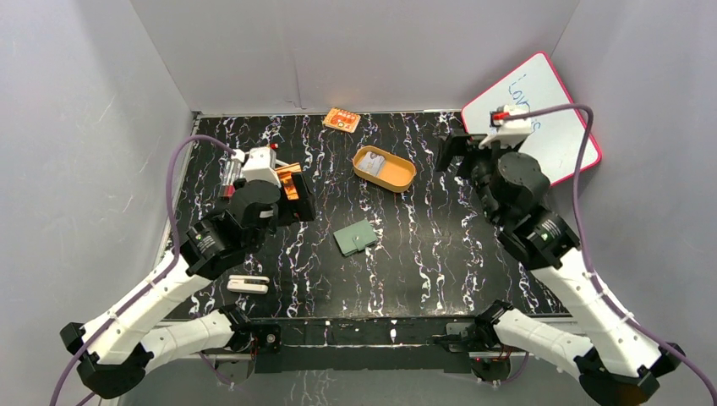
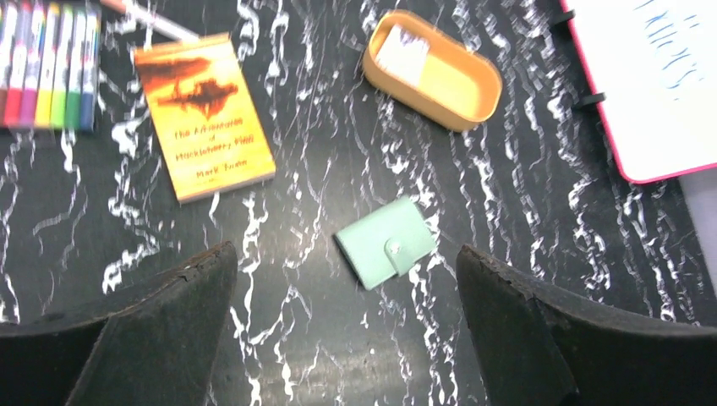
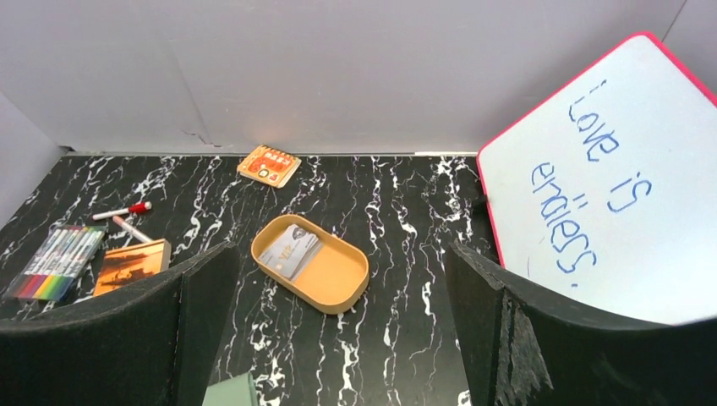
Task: Put the credit cards into the card holder
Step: Reset both arms
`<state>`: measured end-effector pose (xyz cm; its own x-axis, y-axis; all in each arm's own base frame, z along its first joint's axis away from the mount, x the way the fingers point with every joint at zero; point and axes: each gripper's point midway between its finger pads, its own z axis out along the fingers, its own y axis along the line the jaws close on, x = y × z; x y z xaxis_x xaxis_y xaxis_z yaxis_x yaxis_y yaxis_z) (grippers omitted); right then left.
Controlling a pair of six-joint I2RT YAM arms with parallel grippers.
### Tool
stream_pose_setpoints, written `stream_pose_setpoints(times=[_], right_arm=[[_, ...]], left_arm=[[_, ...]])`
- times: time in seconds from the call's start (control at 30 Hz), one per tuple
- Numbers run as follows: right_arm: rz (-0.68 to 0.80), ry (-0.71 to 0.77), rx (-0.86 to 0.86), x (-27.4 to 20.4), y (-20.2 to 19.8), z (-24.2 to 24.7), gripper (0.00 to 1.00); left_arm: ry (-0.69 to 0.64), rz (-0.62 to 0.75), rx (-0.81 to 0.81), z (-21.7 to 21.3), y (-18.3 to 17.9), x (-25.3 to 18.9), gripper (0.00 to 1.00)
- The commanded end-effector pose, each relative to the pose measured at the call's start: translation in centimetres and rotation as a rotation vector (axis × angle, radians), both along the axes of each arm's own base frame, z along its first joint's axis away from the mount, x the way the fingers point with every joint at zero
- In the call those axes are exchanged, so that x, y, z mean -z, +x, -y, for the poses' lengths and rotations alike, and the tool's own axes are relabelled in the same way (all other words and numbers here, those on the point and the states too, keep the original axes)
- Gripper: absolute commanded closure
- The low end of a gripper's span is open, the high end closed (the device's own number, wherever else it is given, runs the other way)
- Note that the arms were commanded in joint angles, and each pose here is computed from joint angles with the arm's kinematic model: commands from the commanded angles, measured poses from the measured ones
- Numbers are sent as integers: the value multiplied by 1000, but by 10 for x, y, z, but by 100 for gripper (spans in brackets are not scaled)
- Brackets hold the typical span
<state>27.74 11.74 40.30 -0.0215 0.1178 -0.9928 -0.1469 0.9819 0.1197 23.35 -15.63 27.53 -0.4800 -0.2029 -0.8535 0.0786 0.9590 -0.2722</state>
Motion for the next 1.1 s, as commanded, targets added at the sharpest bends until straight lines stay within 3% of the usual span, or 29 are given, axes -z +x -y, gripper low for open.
stream_pose_setpoints(times=[0.0, 0.3, 0.53, 0.67, 1.07], right_arm=[[66, 5, 23, -43, 11, -5, 1], [170, -116, 25, -75, 10, -87, 1], [299, -20, -311, -68, -26, -120, 1], [300, 12, -286, -61, -32, -104, 1], [186, 109, 38, -81, -39, -12, 1]], left_arm=[[3, 193, 67, 0, 8, -67, 3], [-8, 341, 46, -11, 12, -132, 3], [-39, 381, 111, 1, 10, -158, 4], [-38, 429, 124, 0, 9, -170, 4], [-121, 471, 44, -28, -5, -181, 3]])
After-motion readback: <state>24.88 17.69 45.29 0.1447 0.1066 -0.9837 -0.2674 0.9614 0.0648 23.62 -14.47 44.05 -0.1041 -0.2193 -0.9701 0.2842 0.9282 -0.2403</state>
